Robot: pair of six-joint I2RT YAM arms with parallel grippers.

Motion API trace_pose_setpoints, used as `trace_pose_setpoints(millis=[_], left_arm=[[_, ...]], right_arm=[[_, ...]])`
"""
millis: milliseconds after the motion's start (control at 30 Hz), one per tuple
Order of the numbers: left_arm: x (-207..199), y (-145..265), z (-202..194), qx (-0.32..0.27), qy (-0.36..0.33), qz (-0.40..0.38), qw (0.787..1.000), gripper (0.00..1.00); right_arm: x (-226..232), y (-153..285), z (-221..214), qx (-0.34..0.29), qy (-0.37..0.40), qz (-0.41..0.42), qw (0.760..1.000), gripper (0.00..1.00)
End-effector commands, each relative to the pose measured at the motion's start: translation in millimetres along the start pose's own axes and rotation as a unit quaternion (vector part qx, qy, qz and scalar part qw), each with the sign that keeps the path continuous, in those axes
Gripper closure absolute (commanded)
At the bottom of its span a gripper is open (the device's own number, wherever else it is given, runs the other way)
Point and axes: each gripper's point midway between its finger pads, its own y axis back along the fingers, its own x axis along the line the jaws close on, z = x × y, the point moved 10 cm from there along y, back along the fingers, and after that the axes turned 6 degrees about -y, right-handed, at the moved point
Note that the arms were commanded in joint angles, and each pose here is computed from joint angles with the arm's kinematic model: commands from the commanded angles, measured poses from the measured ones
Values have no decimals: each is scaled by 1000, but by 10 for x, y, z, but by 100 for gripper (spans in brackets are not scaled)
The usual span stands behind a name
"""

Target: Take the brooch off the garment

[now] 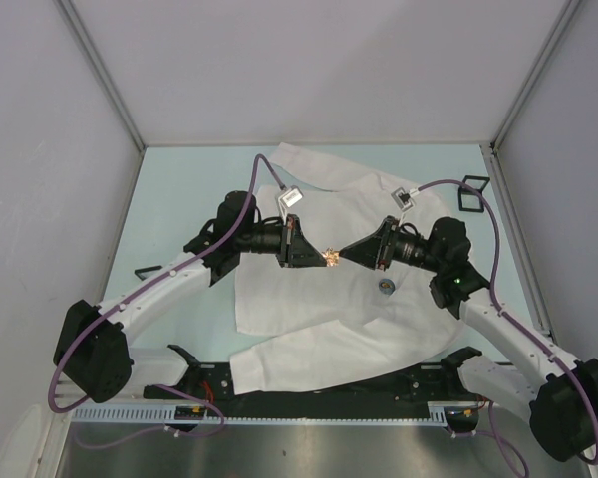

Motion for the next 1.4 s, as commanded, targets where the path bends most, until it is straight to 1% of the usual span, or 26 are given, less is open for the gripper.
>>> trace_pose_setpoints(millis=[0,200,267,333,400,500,600,633,667,733,867,900,1000,1267,1367], left_arm=[[-51,4,45,-8,-17,-28,999,100],[-72,6,47,-9,-19,-36,999,100],[-75,7,50,-8,-20,-37,999,99],[-76,3,47,-7,-19,-38,999,100],[-74,1,49,-7,-18,-36,999,100],[-76,13,69,-5,-14,-34,999,100],[-70,55,97,-14,-6,-38,999,100],[-80,61,120,-22,-13,-44,999,98],[-69,79,117,-25,-11,-43,999,96],[-67,82,117,-29,-7,-46,999,86],[-68,80,107,-29,-1,-55,998,76],[-69,81,107,-30,5,-57,998,71],[-42,73,103,-33,13,-59,998,64],[21,45,82,-27,31,-57,998,61],[32,45,77,-27,34,-54,998,58]], right_arm=[[52,-49,12,-5,16,23,1000,69],[14,-125,-44,7,14,21,1000,71],[8,-139,-41,4,13,19,1000,77],[27,-140,-40,1,16,21,1000,86],[33,-131,-32,-3,17,18,1000,100],[20,-119,-44,-5,13,7,1000,100],[-10,-103,-51,-12,1,-11,1000,100],[7,-93,-38,-19,2,-6,1000,100],[-12,-75,-58,-19,-9,-6,1000,100],[2,-59,-44,-27,-10,2,1000,100],[-23,-39,-45,-37,-23,4,999,100],[-23,-36,-55,-36,-27,6,999,100],[-17,-47,-50,-35,-32,12,999,100],[19,-48,-35,-40,-30,25,998,100],[30,-51,-45,-37,-31,29,998,100]])
